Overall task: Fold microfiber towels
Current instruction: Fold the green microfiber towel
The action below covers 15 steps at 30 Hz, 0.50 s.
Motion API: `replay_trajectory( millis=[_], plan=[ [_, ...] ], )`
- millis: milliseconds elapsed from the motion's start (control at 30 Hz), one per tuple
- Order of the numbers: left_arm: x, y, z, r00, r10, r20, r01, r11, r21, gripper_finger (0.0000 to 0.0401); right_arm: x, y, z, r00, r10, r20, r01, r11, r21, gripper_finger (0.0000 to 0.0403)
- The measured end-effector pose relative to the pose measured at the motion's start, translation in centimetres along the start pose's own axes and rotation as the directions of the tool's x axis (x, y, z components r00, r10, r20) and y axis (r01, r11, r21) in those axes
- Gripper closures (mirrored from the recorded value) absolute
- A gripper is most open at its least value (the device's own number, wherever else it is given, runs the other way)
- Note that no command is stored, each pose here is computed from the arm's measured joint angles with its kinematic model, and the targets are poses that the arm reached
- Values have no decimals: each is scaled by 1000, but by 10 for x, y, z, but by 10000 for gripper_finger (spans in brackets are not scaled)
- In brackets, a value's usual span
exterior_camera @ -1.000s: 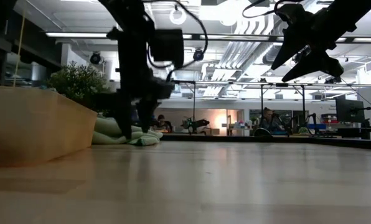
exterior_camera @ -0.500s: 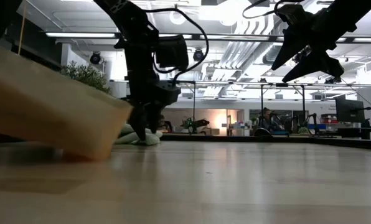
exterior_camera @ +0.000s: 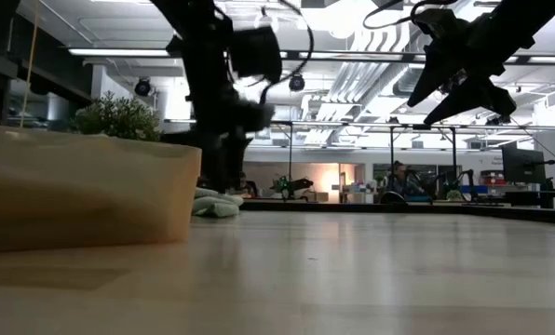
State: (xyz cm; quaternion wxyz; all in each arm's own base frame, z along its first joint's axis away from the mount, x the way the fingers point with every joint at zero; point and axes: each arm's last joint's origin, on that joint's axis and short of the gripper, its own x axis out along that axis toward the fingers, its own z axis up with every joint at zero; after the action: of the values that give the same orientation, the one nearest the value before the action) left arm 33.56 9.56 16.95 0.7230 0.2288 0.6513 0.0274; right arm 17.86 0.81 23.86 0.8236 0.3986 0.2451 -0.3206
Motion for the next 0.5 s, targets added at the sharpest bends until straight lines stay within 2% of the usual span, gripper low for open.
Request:
replay_trajectory(
  millis=[100,200,333,433,500],
  plan=[
    [-17,6,6,996,35,80,-27,995,-94,215,0,0,0,1000,0,0,0,1000,0,217],
    [-34,15,13,976,107,190,-54,963,-264,215,0,0,0,1000,0,0,0,1000,0,217],
    [-44,15,26,939,171,298,-2,870,-493,215,0,0,0,1000,0,0,0,1000,0,217],
    [-46,2,39,912,213,351,41,803,-594,215,0,0,0,1000,0,0,0,1000,0,217],
    [-41,-16,46,904,233,358,52,771,-634,215,0,0,0,1000,-1,0,1,1000,0,217]
  ],
)
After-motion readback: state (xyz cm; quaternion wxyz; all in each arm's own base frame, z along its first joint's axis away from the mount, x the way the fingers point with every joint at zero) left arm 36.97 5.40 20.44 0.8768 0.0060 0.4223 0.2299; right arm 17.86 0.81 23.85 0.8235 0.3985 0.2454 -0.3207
